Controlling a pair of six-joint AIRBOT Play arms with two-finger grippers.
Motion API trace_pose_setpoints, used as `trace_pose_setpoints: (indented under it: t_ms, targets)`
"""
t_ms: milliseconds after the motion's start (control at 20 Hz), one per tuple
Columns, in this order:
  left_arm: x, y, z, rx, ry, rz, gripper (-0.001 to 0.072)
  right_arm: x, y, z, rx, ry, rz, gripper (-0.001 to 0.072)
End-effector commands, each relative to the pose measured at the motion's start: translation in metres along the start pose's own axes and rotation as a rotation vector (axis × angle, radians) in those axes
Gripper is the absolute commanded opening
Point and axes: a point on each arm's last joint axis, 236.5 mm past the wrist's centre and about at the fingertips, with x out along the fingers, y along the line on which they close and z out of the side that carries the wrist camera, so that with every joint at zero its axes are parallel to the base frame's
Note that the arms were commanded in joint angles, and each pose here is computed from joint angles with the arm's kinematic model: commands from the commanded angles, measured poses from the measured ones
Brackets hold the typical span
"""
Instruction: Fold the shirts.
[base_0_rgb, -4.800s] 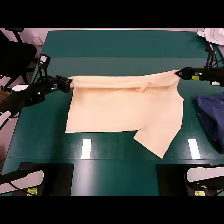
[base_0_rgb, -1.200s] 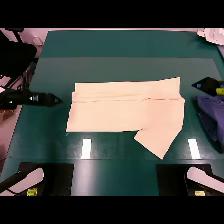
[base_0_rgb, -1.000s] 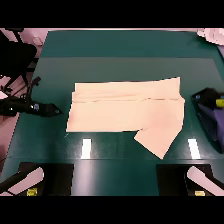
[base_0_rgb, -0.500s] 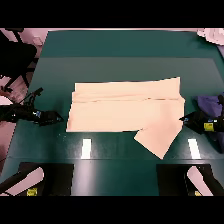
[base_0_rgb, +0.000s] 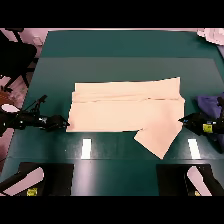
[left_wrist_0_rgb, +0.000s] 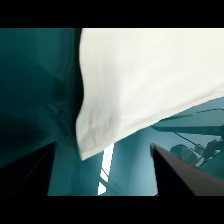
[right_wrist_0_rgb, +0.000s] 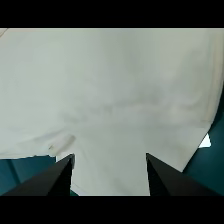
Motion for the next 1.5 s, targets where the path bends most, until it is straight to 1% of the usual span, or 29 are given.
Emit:
trace_pose_setpoints:
  t_ms: [0, 100, 200, 350, 400, 450, 550, 600, 650, 700, 850, 950, 1100, 1150, 1350, 1450]
  targets:
    - [0.013, 0.005, 0.002, -0.038, 0.006, -0.029, 0.0712, 0.000, -0.001, 0.002, 0.001, -0.009, -0.002, 0.0529]
    - [0.022, 0.014, 0.003, -0.074, 0.020, -0.029, 0.0711, 0.000, -0.001, 0.002, 0.001, -0.009, -0.002, 0.0529]
    - [0.027, 0.012, 0.003, -0.099, 0.030, -0.057, 0.0711, 0.000, 0.000, 0.002, 0.000, -0.009, -0.002, 0.0529]
    - [0.035, 0.004, -0.008, -0.044, 0.085, -0.052, 0.0710, 0.000, 0.000, 0.002, -0.001, -0.008, -0.001, 0.0529]
    - [0.039, -0.001, -0.012, -0.008, 0.102, -0.054, 0.0607, 0.000, 0.000, 0.002, -0.001, -0.008, -0.001, 0.0529]
    - [0.042, -0.005, -0.014, 0.017, 0.114, -0.055, 0.0533, 0.000, 0.000, 0.002, -0.001, -0.008, -0.001, 0.0529]
    - [0.044, -0.008, -0.015, 0.032, 0.118, -0.060, 0.0519, 0.000, 0.000, 0.002, -0.001, -0.008, -0.001, 0.0529]
    - [0.044, -0.008, -0.013, 0.041, 0.112, -0.058, 0.0299, 0.000, 0.000, 0.002, -0.001, -0.008, -0.002, 0.0529]
    - [0.043, -0.008, -0.011, 0.049, 0.108, -0.057, 0.0104, 0.000, 0.000, 0.001, -0.001, -0.008, -0.002, 0.0529]
    - [0.042, -0.009, -0.009, 0.070, 0.104, -0.058, 0.0024, 0.000, 0.000, 0.000, -0.001, -0.001, 0.000, 0.0529]
    - [0.037, -0.016, -0.003, 0.095, 0.104, -0.074, 0.0023, 0.000, -0.001, -0.017, 0.049, 0.071, -0.009, 0.0529]
    - [0.031, -0.023, 0.004, 0.117, 0.100, -0.084, 0.0023, -0.002, -0.013, -0.032, 0.080, 0.134, -0.063, 0.0529]
    - [0.023, -0.032, 0.009, 0.142, 0.103, -0.103, 0.0023, -0.006, -0.040, -0.041, 0.116, 0.161, -0.180, 0.0529]
    - [0.023, -0.033, 0.009, 0.141, 0.105, -0.108, 0.0024, -0.006, -0.043, -0.043, 0.120, 0.170, -0.191, 0.0529]
    - [0.023, -0.034, 0.009, 0.141, 0.105, -0.108, 0.0023, 0.014, -0.056, -0.072, 0.197, 0.291, -0.174, 0.0529]
    - [0.023, -0.034, 0.009, 0.140, 0.103, -0.110, 0.0024, 0.027, -0.057, -0.078, 0.203, 0.324, -0.151, 0.0529]
